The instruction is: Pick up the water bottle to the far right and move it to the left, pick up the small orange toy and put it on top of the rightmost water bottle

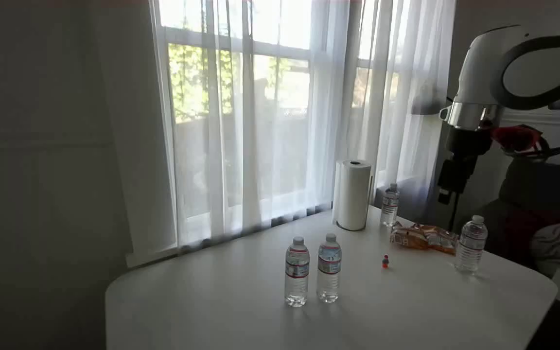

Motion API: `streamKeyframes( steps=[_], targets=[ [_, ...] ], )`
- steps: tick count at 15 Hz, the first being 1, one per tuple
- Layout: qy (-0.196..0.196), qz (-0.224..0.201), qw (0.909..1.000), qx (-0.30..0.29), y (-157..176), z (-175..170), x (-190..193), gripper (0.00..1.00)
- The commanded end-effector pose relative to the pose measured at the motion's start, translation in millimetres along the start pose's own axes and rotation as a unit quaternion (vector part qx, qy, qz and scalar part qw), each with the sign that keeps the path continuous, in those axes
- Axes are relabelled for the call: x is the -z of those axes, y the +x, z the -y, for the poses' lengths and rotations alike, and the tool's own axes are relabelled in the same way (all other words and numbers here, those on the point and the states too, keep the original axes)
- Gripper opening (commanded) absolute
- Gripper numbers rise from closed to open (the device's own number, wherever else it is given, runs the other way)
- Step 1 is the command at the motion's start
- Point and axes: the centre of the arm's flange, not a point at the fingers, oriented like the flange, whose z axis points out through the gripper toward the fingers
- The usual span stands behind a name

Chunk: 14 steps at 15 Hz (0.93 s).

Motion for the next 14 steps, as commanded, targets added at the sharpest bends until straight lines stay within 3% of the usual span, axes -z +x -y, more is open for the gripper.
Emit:
streamKeyframes(
  steps=[1,5,14],
  targets=[
    [0.000,0.000,1.0000,0.000,0,0,0,1.00],
    [0.000,-0.001,1.0000,0.000,0,0,1,1.00],
    [-0.006,0.038,0.9956,-0.085,40,-128,-24,1.00]
  ],
)
